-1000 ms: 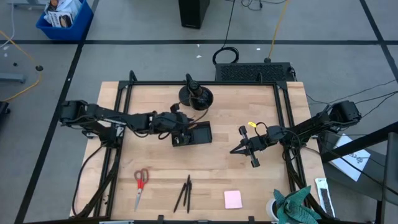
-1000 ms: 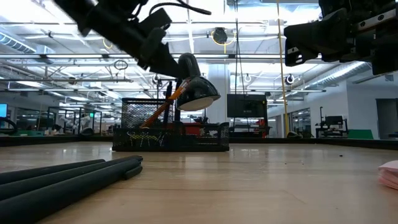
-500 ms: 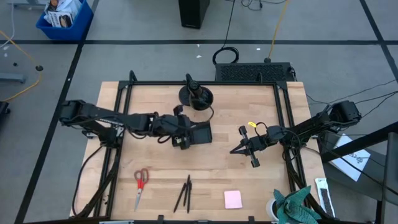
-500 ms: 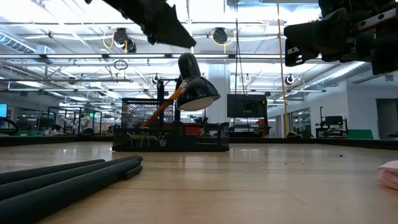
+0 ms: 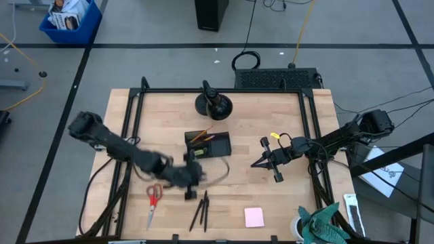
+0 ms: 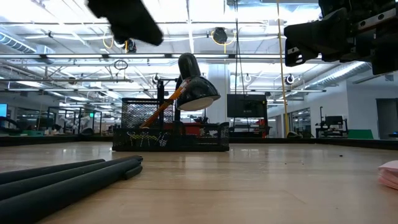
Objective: Pick and place office supplies into organizer
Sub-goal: Put the black pen into the black desk organizer
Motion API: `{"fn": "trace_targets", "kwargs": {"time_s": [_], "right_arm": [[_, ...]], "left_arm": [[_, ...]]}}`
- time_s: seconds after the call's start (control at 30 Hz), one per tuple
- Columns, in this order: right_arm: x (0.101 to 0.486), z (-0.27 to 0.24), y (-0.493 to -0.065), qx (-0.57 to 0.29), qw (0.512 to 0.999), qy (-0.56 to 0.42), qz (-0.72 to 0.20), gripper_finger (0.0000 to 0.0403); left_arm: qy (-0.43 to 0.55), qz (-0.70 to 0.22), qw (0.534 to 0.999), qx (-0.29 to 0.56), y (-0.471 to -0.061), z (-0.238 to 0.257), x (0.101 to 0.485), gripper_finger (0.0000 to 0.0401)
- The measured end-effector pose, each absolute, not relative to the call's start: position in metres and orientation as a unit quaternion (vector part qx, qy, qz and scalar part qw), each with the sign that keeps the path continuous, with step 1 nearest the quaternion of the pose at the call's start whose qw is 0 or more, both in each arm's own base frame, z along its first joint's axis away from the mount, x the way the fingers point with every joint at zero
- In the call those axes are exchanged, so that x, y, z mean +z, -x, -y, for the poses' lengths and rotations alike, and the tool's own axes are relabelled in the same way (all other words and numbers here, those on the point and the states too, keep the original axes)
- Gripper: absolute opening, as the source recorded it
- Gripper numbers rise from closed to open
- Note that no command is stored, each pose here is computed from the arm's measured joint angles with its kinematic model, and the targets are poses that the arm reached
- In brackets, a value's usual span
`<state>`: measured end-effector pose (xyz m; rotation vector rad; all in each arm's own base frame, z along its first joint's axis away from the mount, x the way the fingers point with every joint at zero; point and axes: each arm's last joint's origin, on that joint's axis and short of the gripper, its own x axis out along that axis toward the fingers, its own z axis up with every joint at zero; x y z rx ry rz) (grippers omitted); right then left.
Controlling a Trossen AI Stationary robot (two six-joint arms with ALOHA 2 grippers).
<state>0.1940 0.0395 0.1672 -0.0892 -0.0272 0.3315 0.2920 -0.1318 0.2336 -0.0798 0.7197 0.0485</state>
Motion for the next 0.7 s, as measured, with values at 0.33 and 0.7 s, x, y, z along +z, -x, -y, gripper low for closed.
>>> {"fn": "trace_targets", "kwargs": {"time_s": [0.33, 0.7], "right_arm": [[0.170, -0.039, -0.194, 0.164, 0.985, 0.044, 0.029, 0.0000], [0.170, -0.039, -0.194, 0.164, 0.986, 0.031, 0.026, 0.0000]], "left_arm": [[0.134, -0.447, 0.884, -0.035, -0.286, 0.223, 0.165, 0.0081], [0.120, -0.533, 0.835, 0.067, -0.308, 0.265, 0.164, 0.0081]]}}
